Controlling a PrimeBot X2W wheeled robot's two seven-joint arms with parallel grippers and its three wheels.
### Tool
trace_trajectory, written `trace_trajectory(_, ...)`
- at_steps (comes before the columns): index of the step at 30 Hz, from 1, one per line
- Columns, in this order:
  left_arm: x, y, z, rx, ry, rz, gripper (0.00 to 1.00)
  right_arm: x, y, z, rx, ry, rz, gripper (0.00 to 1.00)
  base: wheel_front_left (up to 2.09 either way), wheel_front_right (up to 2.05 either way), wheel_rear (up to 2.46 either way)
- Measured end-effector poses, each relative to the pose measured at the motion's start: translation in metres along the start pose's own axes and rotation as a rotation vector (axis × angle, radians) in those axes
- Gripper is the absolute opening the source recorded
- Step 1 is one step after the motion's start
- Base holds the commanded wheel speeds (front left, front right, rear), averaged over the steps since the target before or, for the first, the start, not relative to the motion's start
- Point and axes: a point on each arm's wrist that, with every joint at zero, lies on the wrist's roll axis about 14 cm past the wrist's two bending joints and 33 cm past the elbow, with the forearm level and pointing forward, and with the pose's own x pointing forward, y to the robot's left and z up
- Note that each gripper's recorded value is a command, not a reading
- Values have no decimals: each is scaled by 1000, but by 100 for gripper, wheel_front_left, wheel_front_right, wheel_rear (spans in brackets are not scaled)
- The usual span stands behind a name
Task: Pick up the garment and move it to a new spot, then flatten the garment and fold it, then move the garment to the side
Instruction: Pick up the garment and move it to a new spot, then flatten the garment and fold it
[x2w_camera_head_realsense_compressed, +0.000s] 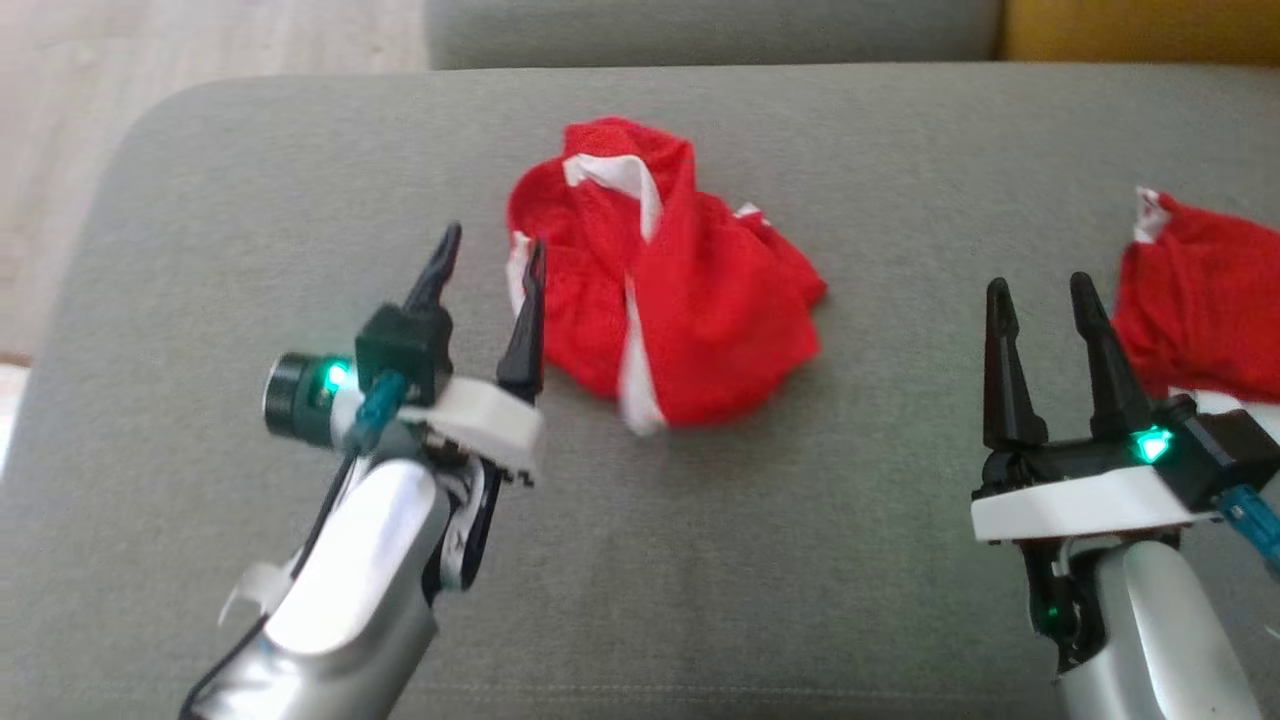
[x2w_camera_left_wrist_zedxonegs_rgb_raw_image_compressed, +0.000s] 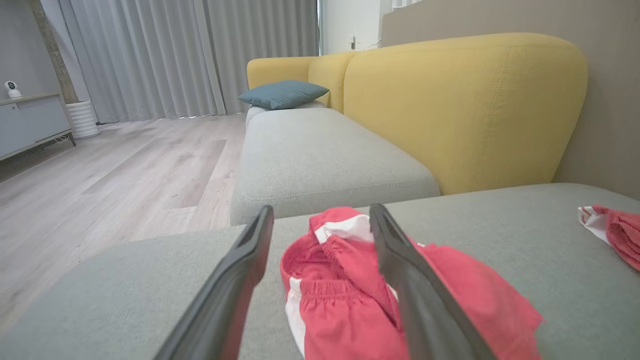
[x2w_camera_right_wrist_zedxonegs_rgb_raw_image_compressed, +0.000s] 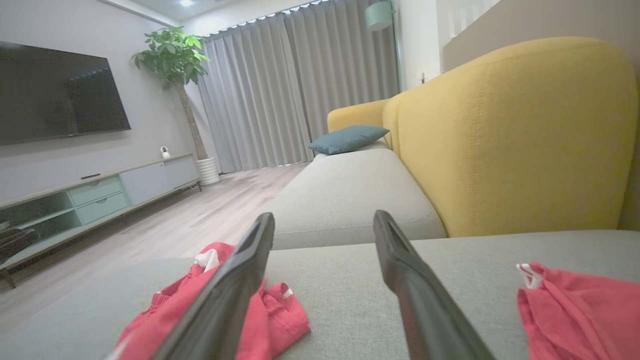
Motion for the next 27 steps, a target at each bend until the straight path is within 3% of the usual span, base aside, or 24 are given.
trace_trajectory(14, -64, 36, -1, 39, -9, 149, 100, -4, 25, 0, 10, 12, 64, 100, 0, 0, 0)
trace_trajectory(18, -82, 44, -10, 7, 16, 209, 100, -6, 26, -3, 2, 21, 69, 100, 0, 0, 0)
trace_trajectory(23, -88, 52, -7, 12, 5, 227, 100, -5, 31, -7, -4, 37, 85, 100, 0, 0, 0)
trace_trajectory(27, -89, 55, -10, 4, 10, 240, 100, -5, 55, -22, -10, 100, 159, 100, 0, 0, 0)
